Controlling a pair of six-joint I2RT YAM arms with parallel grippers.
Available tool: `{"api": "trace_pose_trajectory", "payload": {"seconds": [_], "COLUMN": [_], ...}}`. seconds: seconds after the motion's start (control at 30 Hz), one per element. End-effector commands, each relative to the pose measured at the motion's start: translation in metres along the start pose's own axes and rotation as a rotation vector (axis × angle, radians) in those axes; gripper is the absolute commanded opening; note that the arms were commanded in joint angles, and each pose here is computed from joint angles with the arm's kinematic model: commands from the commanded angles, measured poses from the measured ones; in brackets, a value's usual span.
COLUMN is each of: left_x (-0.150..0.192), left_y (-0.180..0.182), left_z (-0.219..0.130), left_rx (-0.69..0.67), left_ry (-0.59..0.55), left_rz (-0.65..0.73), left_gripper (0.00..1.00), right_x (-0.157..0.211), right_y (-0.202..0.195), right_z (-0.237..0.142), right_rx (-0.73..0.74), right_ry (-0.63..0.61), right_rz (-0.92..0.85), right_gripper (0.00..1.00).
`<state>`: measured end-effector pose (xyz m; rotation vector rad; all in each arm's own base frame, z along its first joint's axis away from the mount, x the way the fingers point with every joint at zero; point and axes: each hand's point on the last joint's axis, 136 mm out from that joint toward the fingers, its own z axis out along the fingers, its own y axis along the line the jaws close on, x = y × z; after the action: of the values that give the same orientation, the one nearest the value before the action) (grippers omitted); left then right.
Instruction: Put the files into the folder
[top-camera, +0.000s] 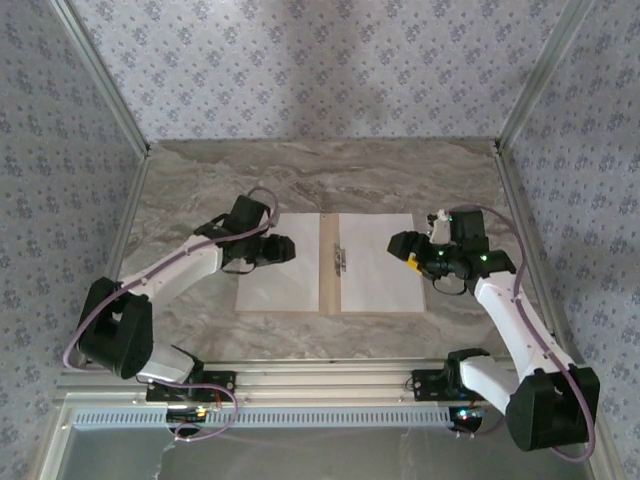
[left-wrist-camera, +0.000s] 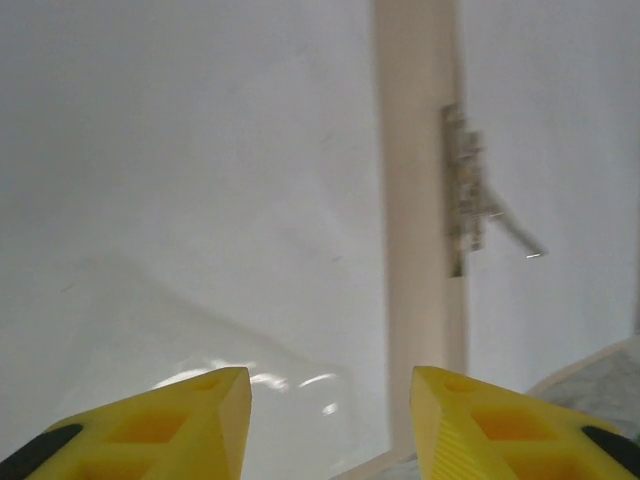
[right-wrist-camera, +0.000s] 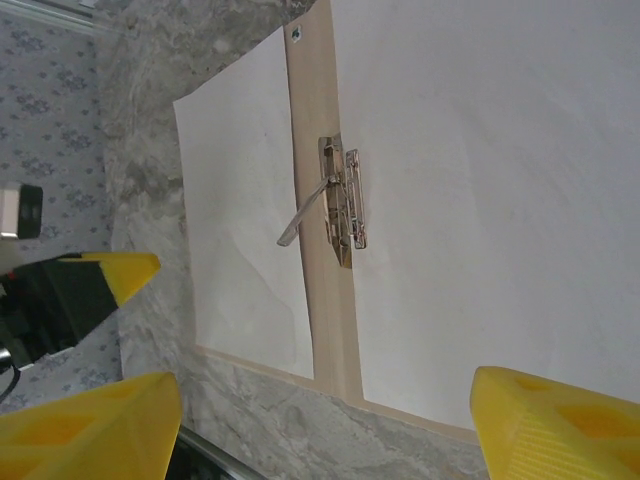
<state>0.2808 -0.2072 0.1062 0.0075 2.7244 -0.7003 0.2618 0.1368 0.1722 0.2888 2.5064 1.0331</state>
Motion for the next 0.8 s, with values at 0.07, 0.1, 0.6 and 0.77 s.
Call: {"api": "trace_pose_trajectory", "payload": {"seconds": [0.07,0.1,0.6,0.77], "left_x": [0.018,0.022,0.062,0.064], "left_y": [0.043,0.052,0.091,0.091], "left_z": [-0.01,-0.01,0.019,0.032], "left_rx": [-0.148,-0.184,-0.256,-0.243], "left_ry": [-0.013,-0.007,0.079,0.094], "left_rz": [-0.039,-0.049,-0.122,-0.112], "left_gripper": [0.46,0.46,0.45,0.44], "right_x": [0.003,0.004,0.013,0.013], "right_y": [0.007,0.009,0.024,0.017], "right_z": [0.004,0.005,0.035,0.038], "right_rx": [0.088,0.101,0.192,0.308], "right_ry": [0.034,0.04,0.133,0.145], "right_rz": [-0.025,-0.035,-0.115,-0.17], "right_gripper": [0.78,0.78,0.77,0.73]}}
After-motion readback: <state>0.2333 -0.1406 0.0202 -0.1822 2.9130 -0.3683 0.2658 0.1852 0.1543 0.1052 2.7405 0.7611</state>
